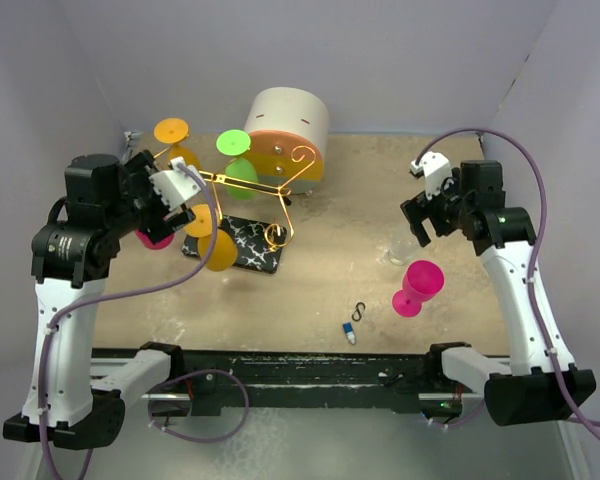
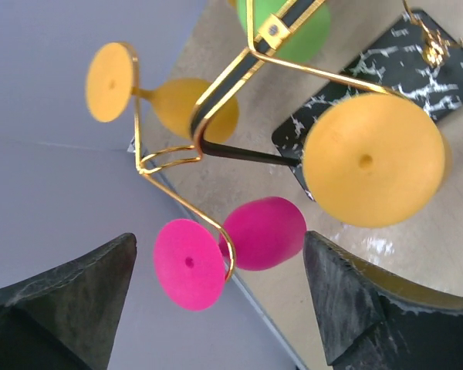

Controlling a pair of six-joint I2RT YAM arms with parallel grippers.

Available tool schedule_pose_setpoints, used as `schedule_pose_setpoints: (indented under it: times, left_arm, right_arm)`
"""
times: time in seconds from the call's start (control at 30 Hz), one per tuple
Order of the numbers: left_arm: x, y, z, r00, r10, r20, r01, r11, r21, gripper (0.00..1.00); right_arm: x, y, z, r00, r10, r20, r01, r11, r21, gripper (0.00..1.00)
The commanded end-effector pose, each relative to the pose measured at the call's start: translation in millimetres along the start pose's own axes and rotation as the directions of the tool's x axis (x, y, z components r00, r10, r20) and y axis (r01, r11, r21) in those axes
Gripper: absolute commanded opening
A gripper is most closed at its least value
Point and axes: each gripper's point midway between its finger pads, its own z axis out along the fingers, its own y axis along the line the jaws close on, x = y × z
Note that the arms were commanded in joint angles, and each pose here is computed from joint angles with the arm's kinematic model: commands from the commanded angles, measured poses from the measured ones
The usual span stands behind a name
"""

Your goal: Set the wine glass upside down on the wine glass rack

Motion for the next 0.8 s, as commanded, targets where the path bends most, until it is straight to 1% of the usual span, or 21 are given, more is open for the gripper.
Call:
schedule_pose_setpoints:
  times: [0.0,0.03,0.07,0.23,0.47,0.77]
  left_arm:
    - [-23,37,-15,0.974,-0.207,0.095,0.220,0.960,-0.173,0.94]
    - [-23,42,-16,0.969,-0.228,0.097,0.243,0.950,-0.195,0.95]
    - [-24,46,-16,0.962,-0.251,0.105,0.268,0.939,-0.213,0.96]
    - [-27,57,-17,0.926,-0.342,0.159,0.373,0.892,-0.254,1.00]
    - [-28,61,-19,0.918,-0.355,0.179,0.393,0.879,-0.272,0.99]
    - [-30,60,-18,0.915,-0.358,0.187,0.398,0.879,-0.263,0.99]
  right_arm:
    - [-2,-20,11,0.999,0.025,-0.033,-0.022,0.997,0.079,0.93]
    - [0,-18,17,0.998,0.047,-0.051,-0.043,0.997,0.064,0.92]
    - [-3,-19,22,0.996,0.077,-0.044,-0.075,0.995,0.062,0.90]
    - [5,-23,50,0.991,0.108,-0.080,-0.104,0.993,0.050,0.86]
    - [17,-32,84,0.971,0.193,-0.144,-0.198,0.980,-0.021,0.77]
    - [35,-25,109,0.948,0.217,-0.234,-0.242,0.967,-0.081,0.60]
